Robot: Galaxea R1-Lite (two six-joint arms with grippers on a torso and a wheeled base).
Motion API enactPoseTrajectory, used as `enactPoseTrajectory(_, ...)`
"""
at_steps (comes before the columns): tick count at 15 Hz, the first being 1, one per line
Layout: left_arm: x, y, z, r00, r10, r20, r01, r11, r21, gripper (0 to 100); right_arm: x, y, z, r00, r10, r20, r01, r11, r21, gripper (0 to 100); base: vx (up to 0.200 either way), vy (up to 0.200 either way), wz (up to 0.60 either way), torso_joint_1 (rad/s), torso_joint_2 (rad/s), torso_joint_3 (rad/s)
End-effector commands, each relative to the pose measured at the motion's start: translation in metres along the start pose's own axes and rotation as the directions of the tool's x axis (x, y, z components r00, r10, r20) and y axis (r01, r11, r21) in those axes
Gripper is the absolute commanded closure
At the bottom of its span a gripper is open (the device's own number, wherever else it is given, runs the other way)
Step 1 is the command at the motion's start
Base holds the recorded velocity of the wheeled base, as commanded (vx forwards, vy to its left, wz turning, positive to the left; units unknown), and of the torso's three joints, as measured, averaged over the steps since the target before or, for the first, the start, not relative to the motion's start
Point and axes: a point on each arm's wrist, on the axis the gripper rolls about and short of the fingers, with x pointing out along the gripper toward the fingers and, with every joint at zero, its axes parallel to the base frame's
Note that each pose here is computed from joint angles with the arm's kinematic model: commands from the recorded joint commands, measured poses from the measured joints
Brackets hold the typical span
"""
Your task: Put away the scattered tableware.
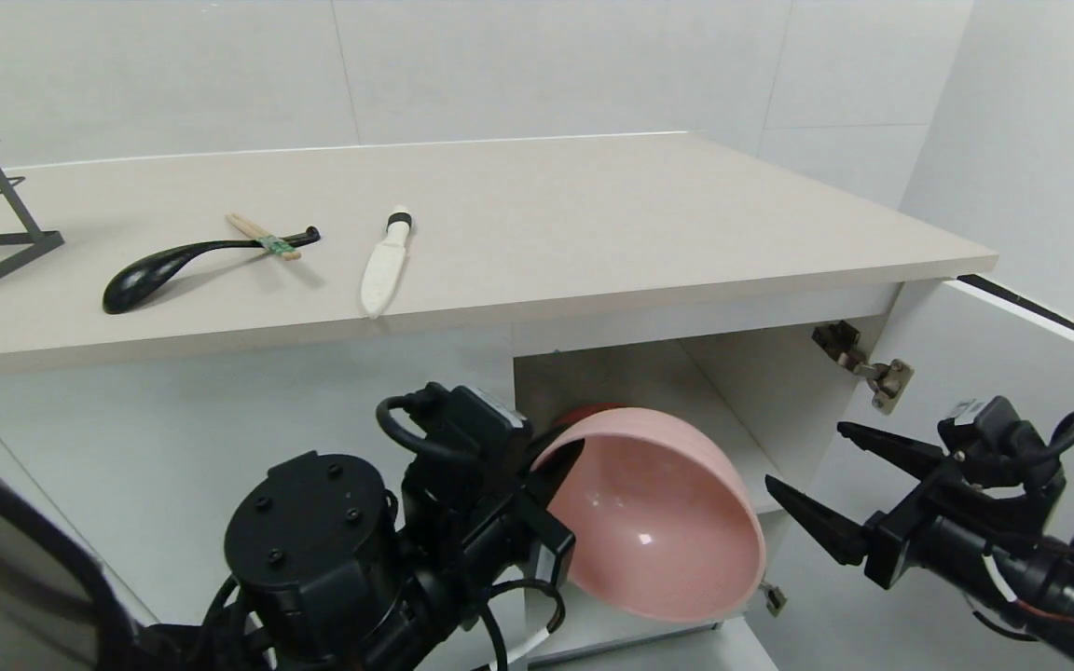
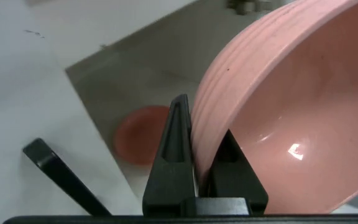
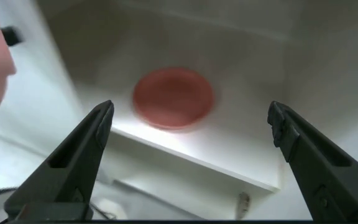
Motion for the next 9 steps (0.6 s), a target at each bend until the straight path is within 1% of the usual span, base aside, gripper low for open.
enactPoseTrajectory(1,0.019,-0.011,-0.011,1.0,0.018,-0.021,-0.018,1.0,0.006,100,-0.001,-0.011,-0.002,0.999,-0.054,-0.006,0.054,0.998,0.009,0,0.0,0.0,0.0,0.0,0.0,0.0)
enactPoseTrajectory(3,0.023,-0.023,-0.022,0.999,-0.001,-0.051,0.002,1.0,0.014,100,-0.001,-0.017,0.0,0.997,-0.083,0.003,0.083,0.997,0.011,0,0.0,0.0,0.0,0.0,0.0,0.0)
enactPoseTrajectory(5,0.03,-0.028,-0.03,0.998,0.021,-0.065,-0.019,1.0,0.019,100,-0.001,-0.017,0.0,0.996,-0.084,0.004,0.084,0.996,0.011,0,0.0,0.0,0.0,0.0,0.0,0.0)
enactPoseTrajectory(6,0.04,-0.032,-0.033,0.995,0.073,-0.062,-0.072,0.997,0.016,100,-0.002,-0.018,0.0,0.996,-0.09,0.004,0.09,0.996,0.011,0,0.0,0.0,0.0,0.0,0.0,0.0)
enactPoseTrajectory(7,0.044,-0.033,-0.036,0.992,0.105,-0.067,-0.104,0.994,0.013,100,-0.002,-0.02,-0.001,0.995,-0.098,0.0,0.097,0.995,0.013,0,0.0,0.0,0.0,0.0,0.0,0.0)
enactPoseTrajectory(9,0.051,-0.033,-0.043,0.983,0.168,-0.079,-0.167,0.986,0.018,100,-0.001,-0.023,-0.003,0.994,-0.113,-0.012,0.113,0.993,0.014,0,0.0,0.0,0.0,0.0,0.0,0.0)
